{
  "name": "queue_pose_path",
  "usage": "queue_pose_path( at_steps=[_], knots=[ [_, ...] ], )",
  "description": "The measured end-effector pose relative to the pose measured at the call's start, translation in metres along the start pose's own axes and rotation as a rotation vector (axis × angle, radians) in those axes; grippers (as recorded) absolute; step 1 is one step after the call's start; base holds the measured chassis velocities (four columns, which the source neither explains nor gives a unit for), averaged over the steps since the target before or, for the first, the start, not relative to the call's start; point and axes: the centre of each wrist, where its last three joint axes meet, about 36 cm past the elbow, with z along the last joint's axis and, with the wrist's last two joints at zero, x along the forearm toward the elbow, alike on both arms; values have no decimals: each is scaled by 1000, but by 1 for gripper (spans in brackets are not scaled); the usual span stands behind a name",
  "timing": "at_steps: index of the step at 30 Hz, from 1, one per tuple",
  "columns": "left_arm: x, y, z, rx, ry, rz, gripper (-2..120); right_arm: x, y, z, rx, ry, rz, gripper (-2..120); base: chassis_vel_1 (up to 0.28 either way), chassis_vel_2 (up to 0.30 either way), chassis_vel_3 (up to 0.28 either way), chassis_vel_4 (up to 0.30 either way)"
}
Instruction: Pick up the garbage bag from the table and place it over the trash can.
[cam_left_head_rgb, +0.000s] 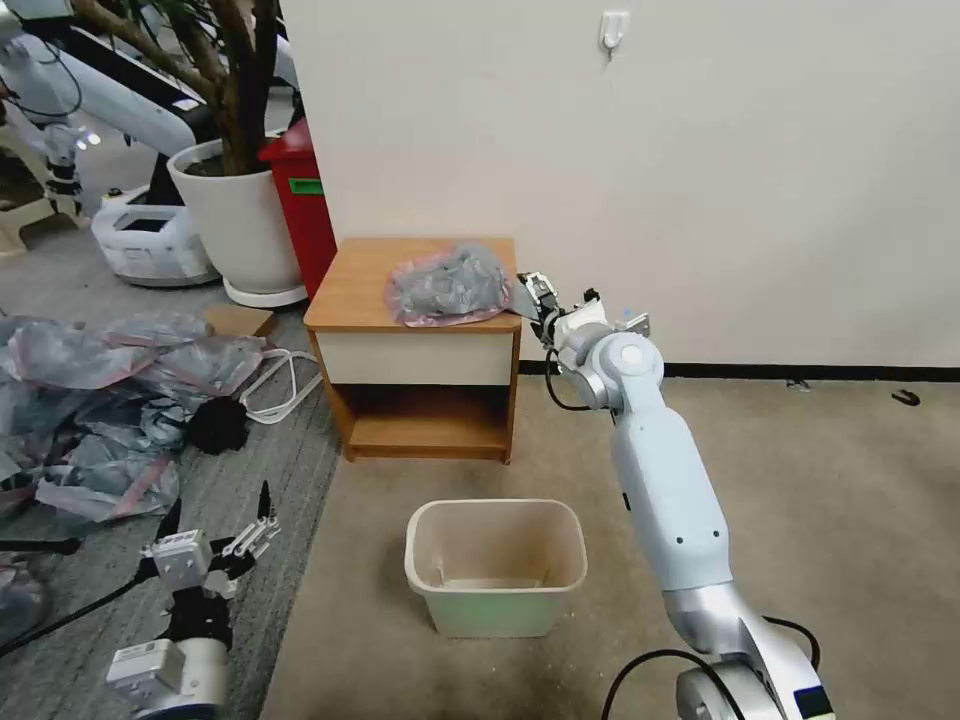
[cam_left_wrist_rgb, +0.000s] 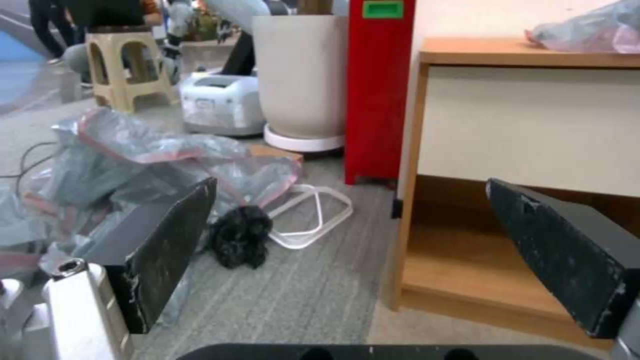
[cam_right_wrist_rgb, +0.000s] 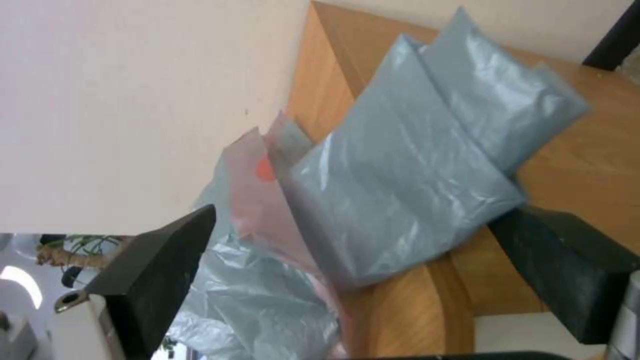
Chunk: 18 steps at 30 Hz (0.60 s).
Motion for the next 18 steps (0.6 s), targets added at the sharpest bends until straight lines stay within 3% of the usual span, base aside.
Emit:
queue_pose_path(
  at_steps=[7, 12, 18],
  knots=[
    [1, 1, -1, -2, 0, -11, 100, -7, -1, 3, 6, -9, 3, 95, 0, 0, 0, 0],
    [3, 2, -1, -7, -2, -16, 100, -9, -3, 2, 11, -27, 4, 85, 0, 0, 0, 0],
    [4, 1, -1, -7, -1, -17, 100, -9, -5, 2, 27, -46, 9, 61, 0, 0, 0, 0]
  ],
)
